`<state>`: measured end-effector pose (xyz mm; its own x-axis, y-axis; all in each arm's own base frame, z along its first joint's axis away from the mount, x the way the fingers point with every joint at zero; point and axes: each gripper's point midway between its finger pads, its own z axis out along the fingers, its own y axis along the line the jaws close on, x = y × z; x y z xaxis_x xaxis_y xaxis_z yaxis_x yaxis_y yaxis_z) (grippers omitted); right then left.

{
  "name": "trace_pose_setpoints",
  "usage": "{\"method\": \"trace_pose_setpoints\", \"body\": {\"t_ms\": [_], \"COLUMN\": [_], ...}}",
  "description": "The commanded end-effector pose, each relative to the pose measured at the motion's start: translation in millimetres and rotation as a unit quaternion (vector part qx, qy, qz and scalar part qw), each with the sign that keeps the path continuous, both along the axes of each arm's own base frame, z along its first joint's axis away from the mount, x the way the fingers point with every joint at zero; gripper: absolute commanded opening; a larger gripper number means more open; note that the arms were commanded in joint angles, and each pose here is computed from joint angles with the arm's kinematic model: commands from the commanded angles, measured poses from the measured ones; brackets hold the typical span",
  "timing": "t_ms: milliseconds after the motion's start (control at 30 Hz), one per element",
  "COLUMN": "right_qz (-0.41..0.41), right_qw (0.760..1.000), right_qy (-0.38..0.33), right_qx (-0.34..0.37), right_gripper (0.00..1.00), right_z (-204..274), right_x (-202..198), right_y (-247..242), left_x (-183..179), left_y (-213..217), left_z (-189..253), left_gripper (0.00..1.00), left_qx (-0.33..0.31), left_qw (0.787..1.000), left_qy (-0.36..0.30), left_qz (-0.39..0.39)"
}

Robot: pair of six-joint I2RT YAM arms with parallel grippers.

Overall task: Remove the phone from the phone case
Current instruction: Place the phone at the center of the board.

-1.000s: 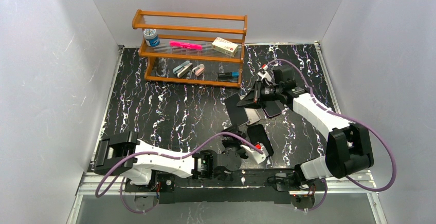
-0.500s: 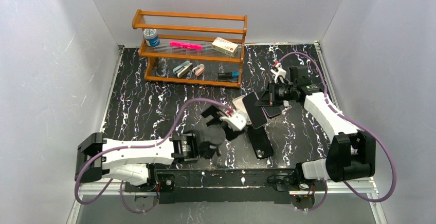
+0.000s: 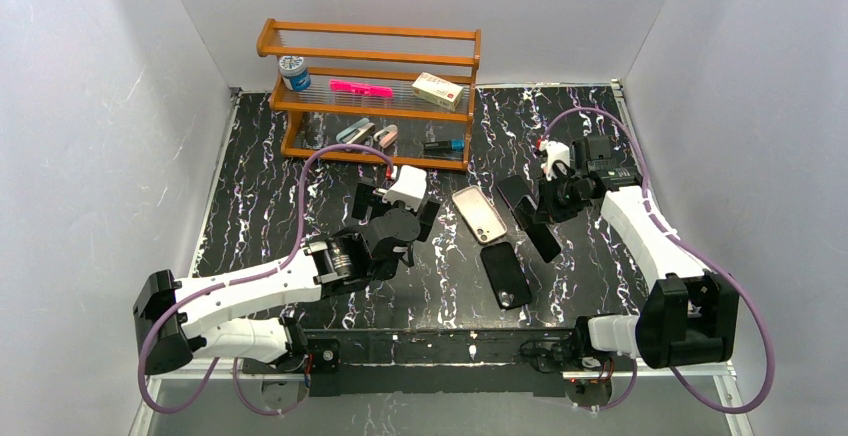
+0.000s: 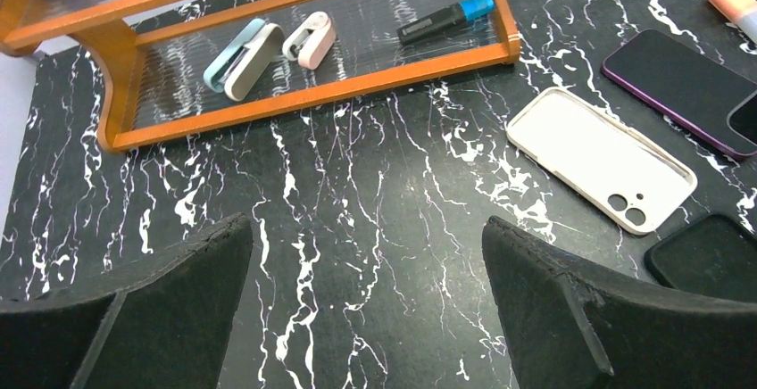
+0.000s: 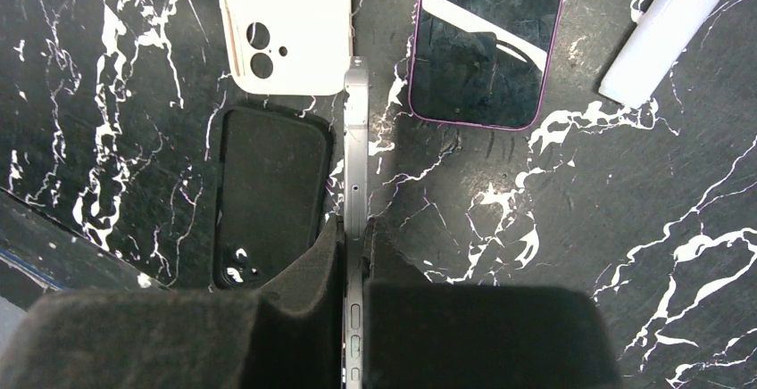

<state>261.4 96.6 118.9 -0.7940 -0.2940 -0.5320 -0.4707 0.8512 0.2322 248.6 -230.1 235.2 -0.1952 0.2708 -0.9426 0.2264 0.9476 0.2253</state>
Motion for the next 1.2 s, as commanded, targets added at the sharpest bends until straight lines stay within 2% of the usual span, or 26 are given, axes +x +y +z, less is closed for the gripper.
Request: {"method": "trace_pose_setpoints", "body": {"t_ms": [0,233,467,633,767,1000,1100,1167], "right_qz": [0.048,0.07,0.067,0.052,0.038,0.047,0.065,0.074], "right_qw": [0.999,0.996,0.993,0.989,0.98,0.973,0.972,0.973], "right_qy": [0.008,0.047,0.087,0.125,0.149,0.132,0.12,0.114], "right_qx": [0.008,-0.004,-0.035,-0.067,-0.123,-0.186,-0.189,-0.185], "right_gripper": [0.01,0.02,0.07,0.11,0.15,0.24,0.26,0.31], "right_z": [-2.0,-11.6,-24.1,-37.5,-56.1,-76.5,-83.1,-83.7], "right_x": [-1.8,-9.9,-16.7,-23.0,-31.5,-46.5,-48.5,-46.0], "right_y": [3.8,1.1,-9.8,-22.5,-43.1,-67.7,-68.3,-65.7], "left_x": [3.7,3.8,2.1,1.7,-0.7,-7.1,-7.7,-7.7], "left_y": [20.8,36.2,44.8,48.4,53.9,59.4,58.9,59.0], "left_z": [14.2,18.1,24.0,25.1,28.3,36.9,37.2,37.3], "left_gripper": [0.98,0.98,0.98,0.98,0.98,0.98,0.98,0.98], "left_qx": [-0.051,-0.066,-0.076,-0.075,-0.07,-0.075,-0.078,-0.079], "left_qw": [0.997,0.994,0.992,0.992,0.991,0.989,0.989,0.989], "left_qy": [-0.012,-0.025,-0.035,-0.039,-0.048,-0.065,-0.065,-0.066], "left_qz": [0.059,0.084,0.092,0.098,0.107,0.112,0.11,0.11]}}
